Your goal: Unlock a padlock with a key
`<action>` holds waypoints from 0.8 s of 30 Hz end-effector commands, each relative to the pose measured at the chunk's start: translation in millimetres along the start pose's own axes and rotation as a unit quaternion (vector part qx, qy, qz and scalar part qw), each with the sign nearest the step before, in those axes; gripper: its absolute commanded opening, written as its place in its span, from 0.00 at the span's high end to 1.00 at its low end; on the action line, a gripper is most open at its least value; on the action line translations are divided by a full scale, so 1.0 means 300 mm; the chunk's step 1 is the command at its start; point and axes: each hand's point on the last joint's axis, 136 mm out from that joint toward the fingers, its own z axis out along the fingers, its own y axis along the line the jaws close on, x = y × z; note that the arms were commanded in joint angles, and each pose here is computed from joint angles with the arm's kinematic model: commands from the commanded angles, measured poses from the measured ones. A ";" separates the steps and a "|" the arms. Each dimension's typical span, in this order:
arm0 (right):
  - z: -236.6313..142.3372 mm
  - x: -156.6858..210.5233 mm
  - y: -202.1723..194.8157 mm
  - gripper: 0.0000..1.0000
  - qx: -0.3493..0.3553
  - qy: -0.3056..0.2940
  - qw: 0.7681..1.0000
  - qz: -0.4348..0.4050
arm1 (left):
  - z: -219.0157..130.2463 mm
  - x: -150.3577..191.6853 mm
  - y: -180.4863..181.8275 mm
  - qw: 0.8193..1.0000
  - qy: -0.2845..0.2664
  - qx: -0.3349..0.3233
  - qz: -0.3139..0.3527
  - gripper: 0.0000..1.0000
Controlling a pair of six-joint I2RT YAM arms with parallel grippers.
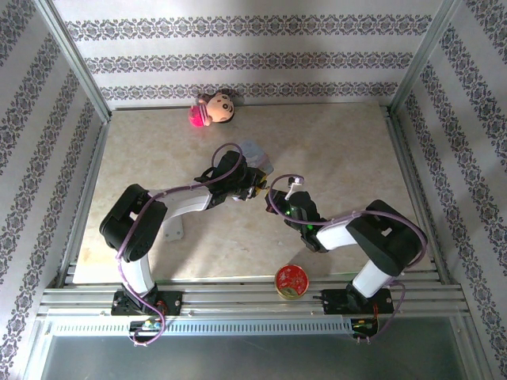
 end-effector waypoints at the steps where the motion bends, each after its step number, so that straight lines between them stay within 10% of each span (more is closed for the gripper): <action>1: 0.014 0.035 0.054 1.00 -0.036 0.023 0.999 0.012 | 0.044 0.093 0.125 0.994 0.070 -0.056 -0.068 0.96; 24: -0.114 -0.076 0.023 1.00 -0.031 -0.035 0.999 -0.021 | 0.037 0.086 0.115 0.994 0.061 -0.056 -0.065 0.96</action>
